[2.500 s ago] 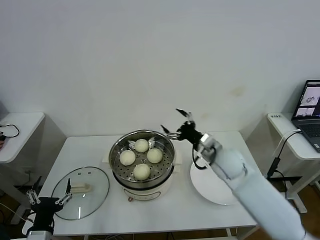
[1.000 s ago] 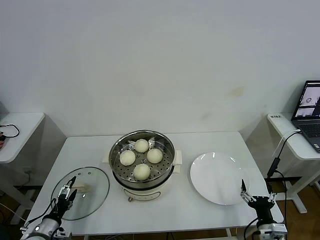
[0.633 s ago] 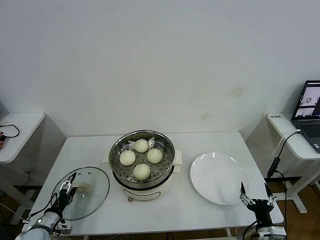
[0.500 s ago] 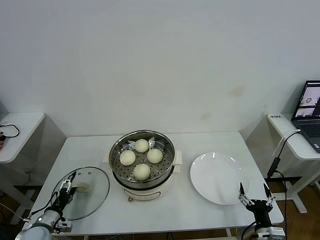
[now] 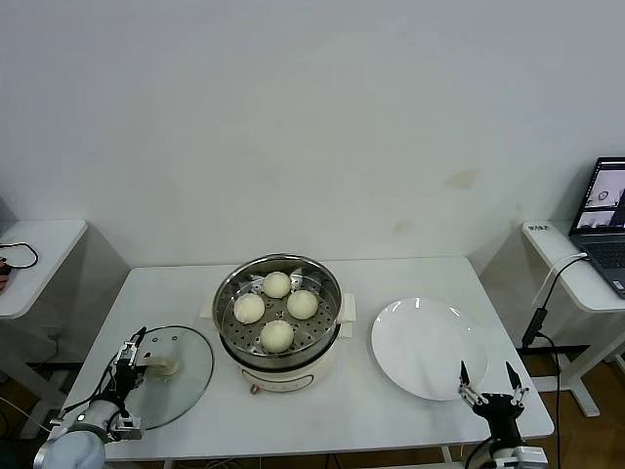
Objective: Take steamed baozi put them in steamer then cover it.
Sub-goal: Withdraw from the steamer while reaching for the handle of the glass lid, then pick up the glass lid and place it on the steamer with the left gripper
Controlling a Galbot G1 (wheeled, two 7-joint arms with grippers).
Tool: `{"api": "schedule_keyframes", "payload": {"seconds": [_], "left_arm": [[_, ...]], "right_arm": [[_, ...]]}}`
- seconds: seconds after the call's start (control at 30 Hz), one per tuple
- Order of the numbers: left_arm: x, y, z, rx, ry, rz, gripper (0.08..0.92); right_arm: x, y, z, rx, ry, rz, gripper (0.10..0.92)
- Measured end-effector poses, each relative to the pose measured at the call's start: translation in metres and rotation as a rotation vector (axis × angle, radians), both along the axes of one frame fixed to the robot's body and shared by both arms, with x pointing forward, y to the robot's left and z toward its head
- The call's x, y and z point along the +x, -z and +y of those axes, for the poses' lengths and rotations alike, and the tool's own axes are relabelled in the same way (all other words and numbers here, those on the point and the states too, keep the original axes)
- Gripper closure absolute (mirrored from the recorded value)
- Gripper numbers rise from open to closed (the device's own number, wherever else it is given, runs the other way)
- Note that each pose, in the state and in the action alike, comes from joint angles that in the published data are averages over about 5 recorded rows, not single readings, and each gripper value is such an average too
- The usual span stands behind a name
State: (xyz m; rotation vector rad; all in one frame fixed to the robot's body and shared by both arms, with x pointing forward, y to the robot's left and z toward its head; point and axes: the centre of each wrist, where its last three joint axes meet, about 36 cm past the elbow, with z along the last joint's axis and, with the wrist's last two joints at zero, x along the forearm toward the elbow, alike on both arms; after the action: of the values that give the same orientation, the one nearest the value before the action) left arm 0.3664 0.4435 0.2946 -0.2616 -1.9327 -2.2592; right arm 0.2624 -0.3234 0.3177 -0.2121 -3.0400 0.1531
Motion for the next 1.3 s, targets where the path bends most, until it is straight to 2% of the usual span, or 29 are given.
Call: {"api": "schedule_keyframes", "payload": {"seconds": [0.13, 0.23, 0.63, 0.87, 0.97, 1.1, 1.3], "left_arm": [[0.001, 0.002, -0.001, -0.02, -0.01, 0.004, 0.181], [0.001, 0.005, -0.001, -0.03, -0.017, 0.009, 0.228], [-0.002, 0.018, -0.001, -0.068, -0.033, 0.018, 0.57], [-0.004, 0.024, -0.003, -0.095, -0.039, 0.0, 0.777], [-0.006, 0.025, -0.005, -0.111, -0.042, -0.017, 0.838], [-0.011, 0.026, -0.008, -0.138, -0.047, -0.047, 0.85], [-0.019, 0.021, -0.014, -0.172, -0.059, -0.115, 0.85]], "right_arm": [[0.0, 0.001, 0.001, -0.001, -0.005, 0.003, 0.199], [-0.001, 0.001, 0.002, -0.001, -0.008, 0.007, 0.2], [-0.002, -0.001, 0.008, -0.001, -0.026, 0.01, 0.199], [-0.003, -0.003, 0.01, 0.0, -0.033, 0.012, 0.2], [-0.004, -0.004, 0.01, -0.003, -0.035, 0.011, 0.199], [-0.005, -0.006, 0.009, -0.007, -0.038, 0.009, 0.2], [-0.006, -0.009, 0.008, -0.015, -0.044, 0.002, 0.199]]}}
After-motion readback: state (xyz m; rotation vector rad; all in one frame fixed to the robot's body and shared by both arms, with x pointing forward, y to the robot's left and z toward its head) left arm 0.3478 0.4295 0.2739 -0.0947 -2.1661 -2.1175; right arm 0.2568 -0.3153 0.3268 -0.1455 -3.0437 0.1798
